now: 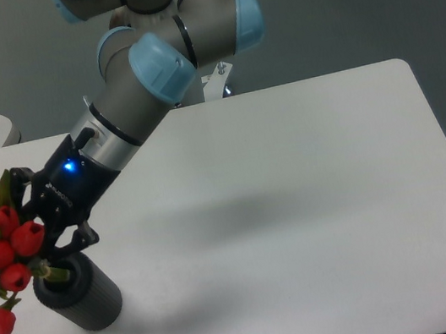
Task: Pick up the flowers from the vase
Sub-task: 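Lift the gripped tulips up out of the grey vase, then carry the tulip bunch away from the vase over the table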
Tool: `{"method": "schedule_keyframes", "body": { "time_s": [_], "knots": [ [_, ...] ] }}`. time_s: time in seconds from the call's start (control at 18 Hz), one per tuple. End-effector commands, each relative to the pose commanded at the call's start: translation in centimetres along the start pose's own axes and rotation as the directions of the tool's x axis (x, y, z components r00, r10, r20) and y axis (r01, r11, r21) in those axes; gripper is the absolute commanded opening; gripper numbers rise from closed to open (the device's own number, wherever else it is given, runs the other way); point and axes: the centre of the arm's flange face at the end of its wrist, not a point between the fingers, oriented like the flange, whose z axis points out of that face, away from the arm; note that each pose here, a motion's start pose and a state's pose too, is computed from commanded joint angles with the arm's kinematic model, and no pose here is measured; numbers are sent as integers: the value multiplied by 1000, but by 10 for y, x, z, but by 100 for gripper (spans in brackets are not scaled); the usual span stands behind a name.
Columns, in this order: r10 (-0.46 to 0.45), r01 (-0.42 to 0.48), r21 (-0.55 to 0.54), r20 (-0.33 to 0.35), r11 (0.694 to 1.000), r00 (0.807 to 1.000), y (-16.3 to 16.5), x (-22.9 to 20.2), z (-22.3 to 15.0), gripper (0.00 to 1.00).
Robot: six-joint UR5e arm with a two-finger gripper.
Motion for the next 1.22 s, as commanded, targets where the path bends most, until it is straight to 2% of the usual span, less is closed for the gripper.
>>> {"method": "schedule_keyframes", "body": {
  "time_s": [0.72, 0.89, 1.22],
  "knots": [
    [-58, 57, 109, 6, 992, 998, -41, -11, -53, 35],
    [-62, 58, 119, 31, 991, 998, -41, -23, -67, 34],
    [-90, 76, 133, 103, 988, 991, -14, -76, -102, 34]
  ]
}}
